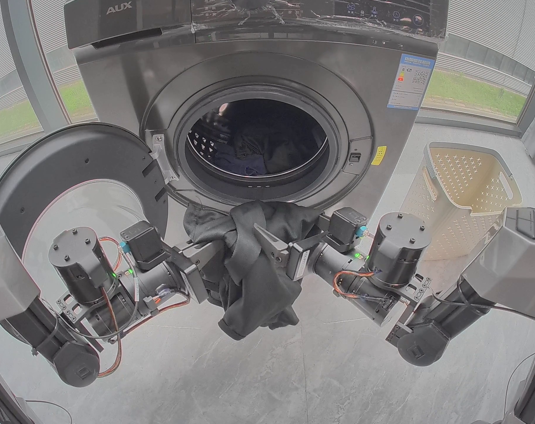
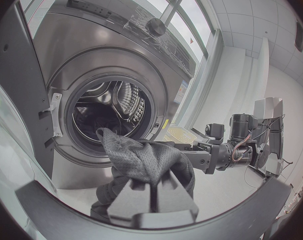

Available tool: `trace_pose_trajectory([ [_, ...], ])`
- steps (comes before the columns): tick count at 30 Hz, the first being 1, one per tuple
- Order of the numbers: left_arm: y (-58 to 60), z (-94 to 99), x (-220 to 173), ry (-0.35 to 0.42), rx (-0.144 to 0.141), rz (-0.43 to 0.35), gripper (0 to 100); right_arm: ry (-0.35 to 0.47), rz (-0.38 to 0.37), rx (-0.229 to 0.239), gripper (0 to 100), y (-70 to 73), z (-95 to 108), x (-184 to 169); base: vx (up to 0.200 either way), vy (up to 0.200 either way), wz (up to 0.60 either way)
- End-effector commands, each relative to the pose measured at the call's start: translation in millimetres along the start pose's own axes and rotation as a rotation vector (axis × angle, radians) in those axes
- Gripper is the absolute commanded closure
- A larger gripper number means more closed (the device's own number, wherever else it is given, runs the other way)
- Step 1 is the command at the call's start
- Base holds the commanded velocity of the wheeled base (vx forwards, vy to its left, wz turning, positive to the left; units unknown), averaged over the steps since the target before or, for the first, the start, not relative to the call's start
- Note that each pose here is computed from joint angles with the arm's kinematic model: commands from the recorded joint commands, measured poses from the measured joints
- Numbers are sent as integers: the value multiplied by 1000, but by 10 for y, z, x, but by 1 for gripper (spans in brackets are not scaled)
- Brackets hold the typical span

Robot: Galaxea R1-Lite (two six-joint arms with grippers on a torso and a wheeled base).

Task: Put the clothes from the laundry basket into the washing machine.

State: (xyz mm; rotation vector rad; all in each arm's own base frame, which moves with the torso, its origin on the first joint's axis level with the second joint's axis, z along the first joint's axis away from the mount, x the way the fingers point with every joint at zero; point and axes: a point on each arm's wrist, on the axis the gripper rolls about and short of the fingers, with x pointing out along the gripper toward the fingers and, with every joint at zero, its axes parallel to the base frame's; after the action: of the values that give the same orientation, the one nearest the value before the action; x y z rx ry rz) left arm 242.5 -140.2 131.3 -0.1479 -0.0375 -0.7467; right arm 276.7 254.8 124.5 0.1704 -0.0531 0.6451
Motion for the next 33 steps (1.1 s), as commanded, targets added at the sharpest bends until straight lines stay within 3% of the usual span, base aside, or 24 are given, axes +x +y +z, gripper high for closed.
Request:
trace_pose_trajectory([
  [1,34,-6,-4,2,1,12,100,18,-14,-3,0,-51,-30,-37,0,0,0],
  [6,67,-163,14,60,-7,28,100,20,-12,-1,0,-47,-23,-55,0,0,0],
  [11,236,-473,54,159,-28,121,100,69,-6,-7,0,-24,-117,-152,0,0,0],
  [14,280,-551,53,184,-37,152,100,88,-3,-10,0,-15,-155,-179,0,0,0],
  [16,283,-564,55,188,-37,157,100,92,-3,-12,0,-17,-167,-184,0,0,0],
  [26,311,-610,100,192,-38,169,100,185,73,-20,0,269,-525,-177,0,0,0],
  [33,311,-554,126,167,-32,165,100,207,55,-23,0,211,-715,-59,0,0,0],
])
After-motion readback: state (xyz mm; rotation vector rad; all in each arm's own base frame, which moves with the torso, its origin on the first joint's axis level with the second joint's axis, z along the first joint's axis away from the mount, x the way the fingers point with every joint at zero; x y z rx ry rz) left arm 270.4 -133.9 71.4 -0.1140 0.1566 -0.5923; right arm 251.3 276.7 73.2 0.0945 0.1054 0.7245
